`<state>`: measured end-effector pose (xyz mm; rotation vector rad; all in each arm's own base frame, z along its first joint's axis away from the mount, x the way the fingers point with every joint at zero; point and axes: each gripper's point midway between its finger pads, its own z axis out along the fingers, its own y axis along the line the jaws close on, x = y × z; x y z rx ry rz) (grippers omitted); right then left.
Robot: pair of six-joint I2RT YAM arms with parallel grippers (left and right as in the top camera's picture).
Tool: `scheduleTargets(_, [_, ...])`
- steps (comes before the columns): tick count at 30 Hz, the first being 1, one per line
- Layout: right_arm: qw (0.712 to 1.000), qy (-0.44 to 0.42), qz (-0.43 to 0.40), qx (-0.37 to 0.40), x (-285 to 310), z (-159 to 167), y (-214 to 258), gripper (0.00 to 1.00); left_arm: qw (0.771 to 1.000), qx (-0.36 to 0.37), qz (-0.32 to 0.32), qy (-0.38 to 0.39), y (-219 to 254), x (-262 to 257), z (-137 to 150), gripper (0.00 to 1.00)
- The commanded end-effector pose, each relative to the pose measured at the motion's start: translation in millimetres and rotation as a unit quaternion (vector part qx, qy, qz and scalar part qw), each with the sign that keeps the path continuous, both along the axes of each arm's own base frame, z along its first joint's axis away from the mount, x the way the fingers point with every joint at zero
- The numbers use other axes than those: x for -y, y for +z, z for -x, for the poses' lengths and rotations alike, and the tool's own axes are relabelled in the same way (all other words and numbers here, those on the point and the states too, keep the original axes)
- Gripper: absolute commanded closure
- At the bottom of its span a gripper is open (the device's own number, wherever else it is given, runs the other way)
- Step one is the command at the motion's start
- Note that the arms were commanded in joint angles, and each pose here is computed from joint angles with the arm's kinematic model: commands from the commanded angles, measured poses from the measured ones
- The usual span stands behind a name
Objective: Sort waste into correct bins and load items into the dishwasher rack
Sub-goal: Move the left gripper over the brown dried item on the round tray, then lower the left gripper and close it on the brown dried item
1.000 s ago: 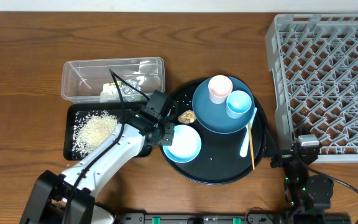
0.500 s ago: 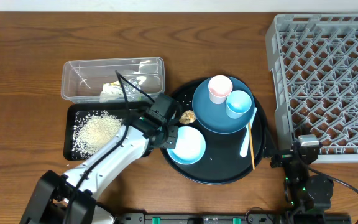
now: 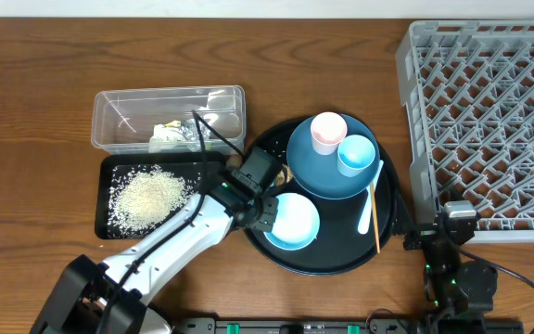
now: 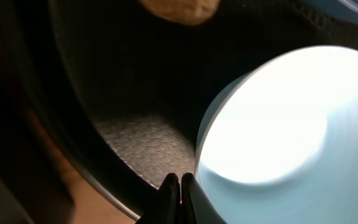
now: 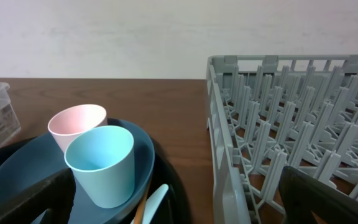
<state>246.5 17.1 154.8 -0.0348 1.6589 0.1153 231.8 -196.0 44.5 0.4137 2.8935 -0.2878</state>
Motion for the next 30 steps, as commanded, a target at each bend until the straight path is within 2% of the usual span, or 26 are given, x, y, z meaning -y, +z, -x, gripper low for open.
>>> scheduleTargets(1, [1.0,-0.007,0.006,-0.002,3.0,-0.3,-2.1,0.01,1.0,-0.01,-0.003,-0.003,-5.2,4.4,8.8,0.94])
scheduleTargets(21, [1.0,-0.007,0.006,-0.002,3.0,-0.3,-2.1,0.01,1.0,-0.008,0.009,-0.028,-3.7,25.7,22.5,0.94])
scheduleTargets(24, [1.0,-0.007,0.006,-0.002,3.0,-0.3,-2.0,0.01,0.999,0.016,-0.008,-0.04,-2.7,20.8,14.1,0.93])
scheduleTargets(28, [1.0,-0.007,0.006,-0.002,3.0,-0.3,-2.1,0.01,0.997,0.063,-0.044,-0.015,5.5,5.6,-11.1,0.88])
scheduleTargets(30, [1.0,-0.007,0.006,-0.002,3.0,-0.3,-2.1,0.01,0.995,0.084,-0.042,-0.024,13.2,5.0,-24.8,0.77])
